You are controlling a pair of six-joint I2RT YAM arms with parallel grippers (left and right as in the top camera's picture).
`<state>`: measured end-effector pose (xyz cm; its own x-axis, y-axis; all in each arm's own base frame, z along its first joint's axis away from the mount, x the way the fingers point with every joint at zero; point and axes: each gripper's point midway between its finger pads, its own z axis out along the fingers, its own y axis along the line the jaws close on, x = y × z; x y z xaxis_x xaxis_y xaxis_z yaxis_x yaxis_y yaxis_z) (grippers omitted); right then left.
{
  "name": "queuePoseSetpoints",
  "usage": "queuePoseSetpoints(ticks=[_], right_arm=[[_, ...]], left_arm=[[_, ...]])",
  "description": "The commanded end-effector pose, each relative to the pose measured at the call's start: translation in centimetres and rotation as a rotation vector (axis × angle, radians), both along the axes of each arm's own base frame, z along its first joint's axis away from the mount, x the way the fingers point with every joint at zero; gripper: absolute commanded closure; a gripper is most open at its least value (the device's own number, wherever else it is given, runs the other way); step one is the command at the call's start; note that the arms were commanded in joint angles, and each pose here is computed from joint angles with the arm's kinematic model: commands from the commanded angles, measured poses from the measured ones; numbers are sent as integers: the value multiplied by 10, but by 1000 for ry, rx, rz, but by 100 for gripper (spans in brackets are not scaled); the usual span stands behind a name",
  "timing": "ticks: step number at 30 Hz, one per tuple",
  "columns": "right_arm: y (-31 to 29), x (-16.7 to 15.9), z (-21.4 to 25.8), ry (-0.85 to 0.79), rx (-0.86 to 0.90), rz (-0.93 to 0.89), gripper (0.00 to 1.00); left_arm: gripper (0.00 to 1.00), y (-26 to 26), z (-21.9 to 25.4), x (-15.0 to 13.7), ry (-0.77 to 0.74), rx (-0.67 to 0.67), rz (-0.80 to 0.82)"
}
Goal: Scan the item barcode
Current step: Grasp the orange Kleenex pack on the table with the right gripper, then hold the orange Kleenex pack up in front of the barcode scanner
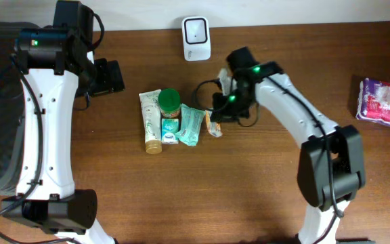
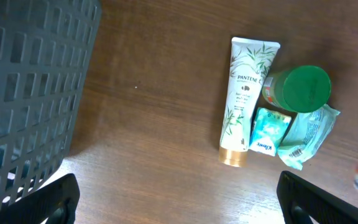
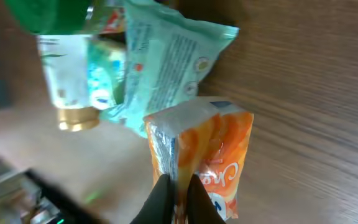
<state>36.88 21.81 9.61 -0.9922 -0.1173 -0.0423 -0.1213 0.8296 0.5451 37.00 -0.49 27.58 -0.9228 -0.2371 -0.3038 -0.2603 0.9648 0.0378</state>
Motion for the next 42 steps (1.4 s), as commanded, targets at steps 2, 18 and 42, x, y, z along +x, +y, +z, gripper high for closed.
queuePoseSetpoints(ticks=[2,18,42], right_arm=[[4,-25,-18,110,321,8,96],[-102,-38,-69,171,-284,-103,50],[-25,55,149,-641,961,361,96]], left_arm=[[1,2,3,-1,-10,4,14],[1,2,3,-1,-11,4,14],[1,2,3,-1,-11,4,14]])
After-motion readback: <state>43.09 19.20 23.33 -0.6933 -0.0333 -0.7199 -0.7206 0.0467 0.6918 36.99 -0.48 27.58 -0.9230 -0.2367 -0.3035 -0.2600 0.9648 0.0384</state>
